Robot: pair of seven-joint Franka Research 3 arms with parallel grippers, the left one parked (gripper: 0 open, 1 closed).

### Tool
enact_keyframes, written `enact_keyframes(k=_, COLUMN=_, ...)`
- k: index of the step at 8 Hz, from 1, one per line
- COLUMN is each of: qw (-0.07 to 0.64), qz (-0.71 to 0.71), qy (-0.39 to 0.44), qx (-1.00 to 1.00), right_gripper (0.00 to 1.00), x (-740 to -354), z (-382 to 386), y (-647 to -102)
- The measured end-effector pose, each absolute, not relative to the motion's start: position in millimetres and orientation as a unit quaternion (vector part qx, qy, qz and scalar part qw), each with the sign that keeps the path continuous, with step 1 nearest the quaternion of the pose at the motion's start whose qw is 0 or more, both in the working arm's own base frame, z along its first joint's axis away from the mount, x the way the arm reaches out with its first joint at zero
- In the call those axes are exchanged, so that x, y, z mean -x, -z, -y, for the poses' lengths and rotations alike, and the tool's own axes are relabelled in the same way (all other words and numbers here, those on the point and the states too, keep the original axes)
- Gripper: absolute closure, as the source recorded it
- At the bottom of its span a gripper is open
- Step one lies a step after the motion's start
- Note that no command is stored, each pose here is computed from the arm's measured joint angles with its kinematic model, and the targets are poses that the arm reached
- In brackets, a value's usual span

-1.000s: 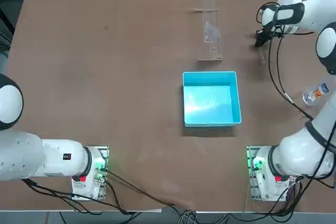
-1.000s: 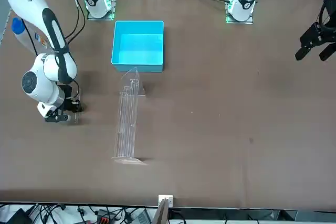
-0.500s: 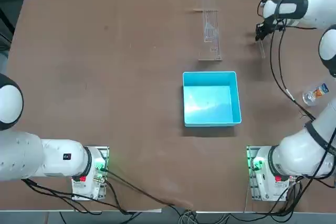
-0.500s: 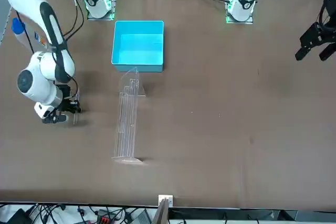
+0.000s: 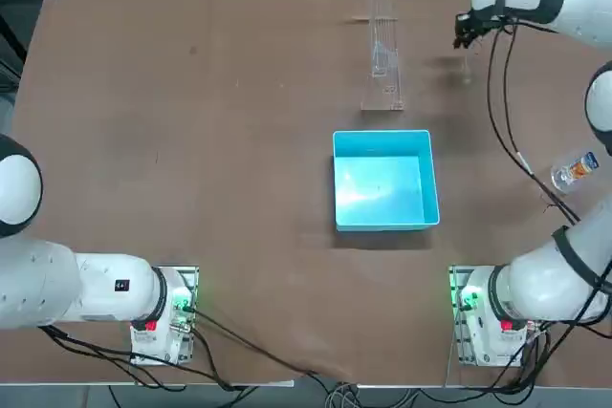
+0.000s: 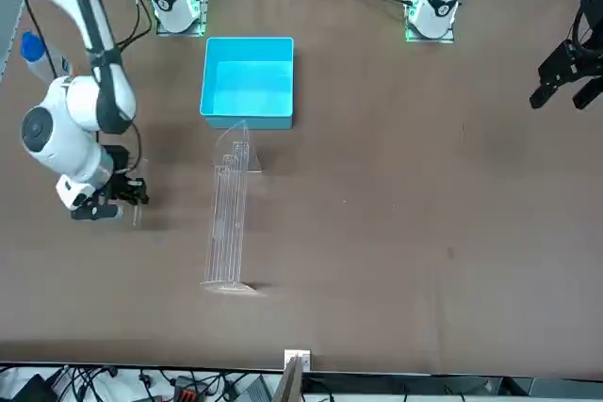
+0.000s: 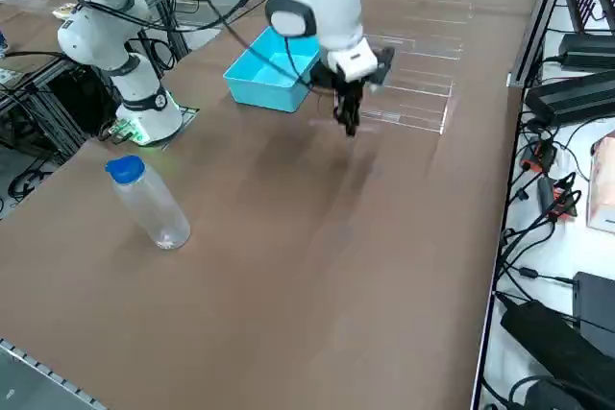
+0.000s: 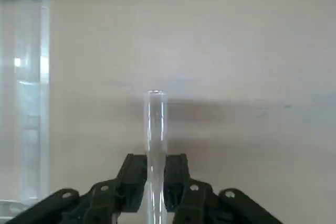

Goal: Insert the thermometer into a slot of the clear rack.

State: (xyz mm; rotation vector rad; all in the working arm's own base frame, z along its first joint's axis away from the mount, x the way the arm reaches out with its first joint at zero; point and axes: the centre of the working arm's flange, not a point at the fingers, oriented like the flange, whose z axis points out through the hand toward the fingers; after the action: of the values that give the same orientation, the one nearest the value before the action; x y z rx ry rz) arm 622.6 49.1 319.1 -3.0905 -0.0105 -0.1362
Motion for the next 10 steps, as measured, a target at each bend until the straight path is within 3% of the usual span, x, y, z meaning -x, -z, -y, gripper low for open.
enact_keyframes(k=5, qw=0.051, qz=-0.095, qy=0.079, qx=0.991, right_gripper=0.78, x=-618.9, z=-160.4, y=-360.4)
enact_keyframes(k=10, qw=0.088, qz=-0.158, qy=0.126, qx=0.975, right_gripper=0.78, x=-622.7, z=-216.9, y=-346.8)
